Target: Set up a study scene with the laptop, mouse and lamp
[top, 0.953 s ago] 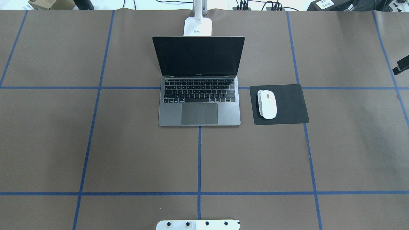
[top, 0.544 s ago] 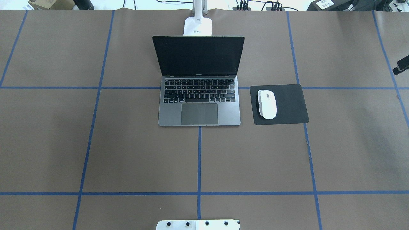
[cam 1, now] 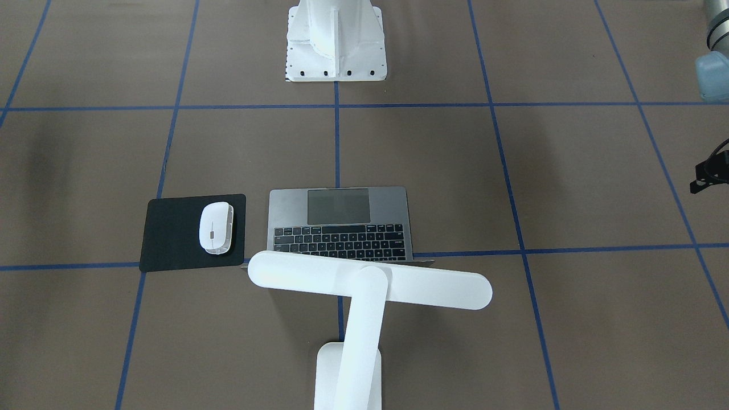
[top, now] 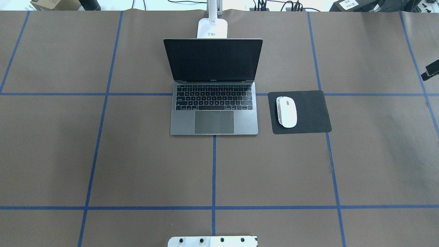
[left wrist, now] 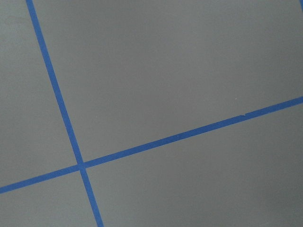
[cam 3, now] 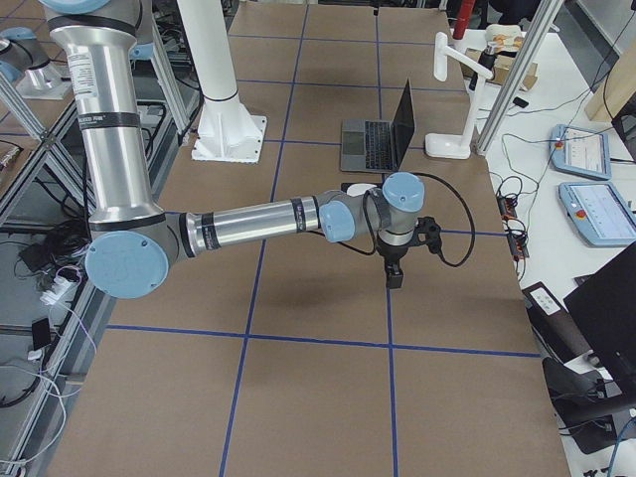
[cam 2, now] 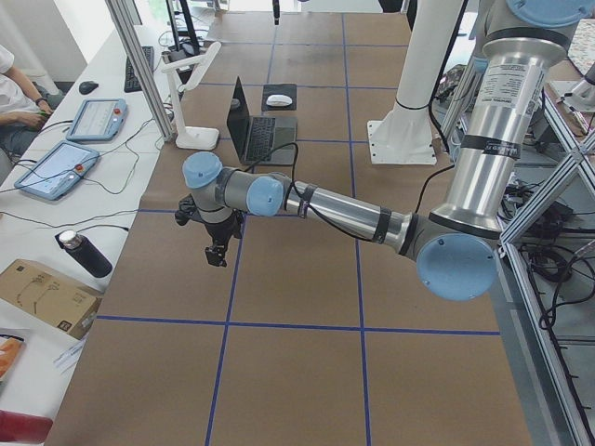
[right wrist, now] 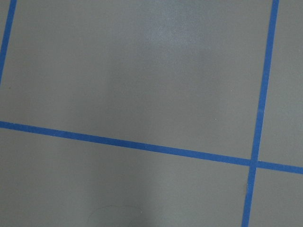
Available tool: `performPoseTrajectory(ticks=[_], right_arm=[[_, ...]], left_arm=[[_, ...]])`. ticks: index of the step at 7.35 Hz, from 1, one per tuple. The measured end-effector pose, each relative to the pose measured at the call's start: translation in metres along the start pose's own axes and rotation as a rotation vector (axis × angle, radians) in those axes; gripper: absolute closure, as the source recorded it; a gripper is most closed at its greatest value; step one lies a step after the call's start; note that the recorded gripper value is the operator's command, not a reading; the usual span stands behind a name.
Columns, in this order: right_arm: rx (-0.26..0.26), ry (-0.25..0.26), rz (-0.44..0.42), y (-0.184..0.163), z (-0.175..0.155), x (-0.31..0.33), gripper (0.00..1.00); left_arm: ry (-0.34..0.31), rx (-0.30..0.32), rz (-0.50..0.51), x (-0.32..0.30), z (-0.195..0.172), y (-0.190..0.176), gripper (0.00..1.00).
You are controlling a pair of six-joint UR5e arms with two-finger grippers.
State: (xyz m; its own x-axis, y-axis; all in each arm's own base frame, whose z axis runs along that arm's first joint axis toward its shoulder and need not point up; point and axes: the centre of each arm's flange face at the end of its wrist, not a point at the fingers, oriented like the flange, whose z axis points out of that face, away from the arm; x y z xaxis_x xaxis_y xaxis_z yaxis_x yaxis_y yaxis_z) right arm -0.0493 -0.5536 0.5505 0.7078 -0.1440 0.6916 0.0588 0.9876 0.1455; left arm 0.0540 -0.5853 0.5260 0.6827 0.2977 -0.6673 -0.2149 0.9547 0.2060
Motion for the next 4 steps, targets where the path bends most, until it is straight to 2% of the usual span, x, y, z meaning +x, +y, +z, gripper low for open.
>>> performPoseTrajectory(ticks=[4], right_arm=[[-0.003,-0.004,0.009,0.0001,0.0014,-0.0034,0.01]], left_arm=[[0.0,0.012,0.012,0.0055,-0.0058,-0.0007,0.01]])
